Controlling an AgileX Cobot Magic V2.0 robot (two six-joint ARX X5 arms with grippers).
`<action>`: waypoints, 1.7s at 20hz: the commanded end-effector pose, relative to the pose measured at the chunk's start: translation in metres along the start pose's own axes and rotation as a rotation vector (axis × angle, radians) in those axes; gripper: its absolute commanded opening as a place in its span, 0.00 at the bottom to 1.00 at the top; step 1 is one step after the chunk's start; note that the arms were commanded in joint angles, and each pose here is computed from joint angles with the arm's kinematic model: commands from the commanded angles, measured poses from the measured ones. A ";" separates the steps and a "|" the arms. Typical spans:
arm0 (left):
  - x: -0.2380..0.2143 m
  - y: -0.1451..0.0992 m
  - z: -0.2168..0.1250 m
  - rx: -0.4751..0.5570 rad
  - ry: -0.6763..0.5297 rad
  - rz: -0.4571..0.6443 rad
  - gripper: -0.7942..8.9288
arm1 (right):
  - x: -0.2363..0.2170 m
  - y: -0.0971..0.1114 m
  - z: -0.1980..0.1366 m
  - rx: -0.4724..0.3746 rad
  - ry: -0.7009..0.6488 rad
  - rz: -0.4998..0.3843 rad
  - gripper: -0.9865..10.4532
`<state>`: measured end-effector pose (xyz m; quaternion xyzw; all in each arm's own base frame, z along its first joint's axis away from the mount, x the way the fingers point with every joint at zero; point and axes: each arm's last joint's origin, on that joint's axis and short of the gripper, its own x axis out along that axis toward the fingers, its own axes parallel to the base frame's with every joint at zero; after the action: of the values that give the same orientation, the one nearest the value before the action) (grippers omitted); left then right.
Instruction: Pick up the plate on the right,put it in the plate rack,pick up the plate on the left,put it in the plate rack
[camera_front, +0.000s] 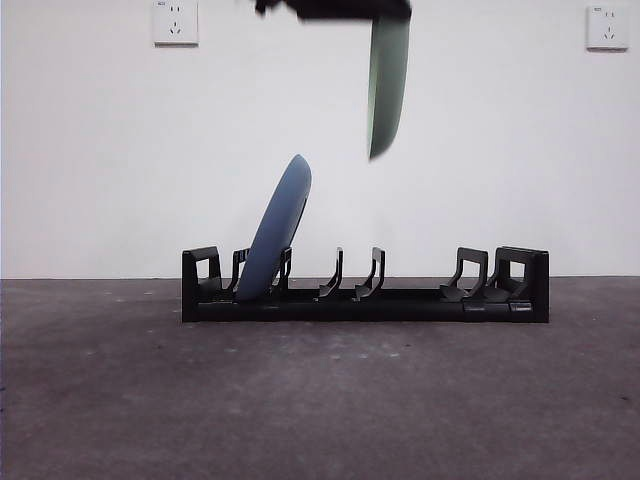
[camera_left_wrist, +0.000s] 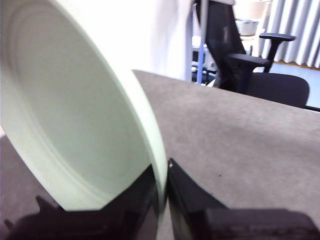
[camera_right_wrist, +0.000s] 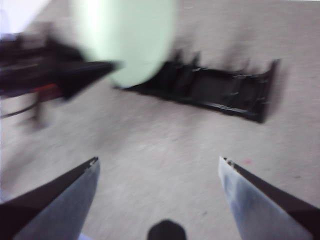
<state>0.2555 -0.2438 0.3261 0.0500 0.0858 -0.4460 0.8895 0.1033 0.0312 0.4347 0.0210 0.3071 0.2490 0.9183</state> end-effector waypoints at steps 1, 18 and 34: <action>0.015 0.010 -0.012 -0.035 -0.002 0.034 0.07 | -0.003 0.001 -0.004 -0.005 0.012 0.010 0.44; 0.077 0.057 -0.073 -0.087 0.132 0.119 0.07 | -0.005 0.002 -0.010 -0.012 0.055 0.011 0.44; 0.085 0.055 -0.097 -0.056 0.262 0.119 0.28 | -0.004 0.002 -0.010 -0.019 0.059 0.011 0.44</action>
<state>0.3398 -0.2592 0.2176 0.0839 0.2098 -0.3777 0.8979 0.0931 0.0293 0.4304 0.0099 0.3310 0.2549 0.9085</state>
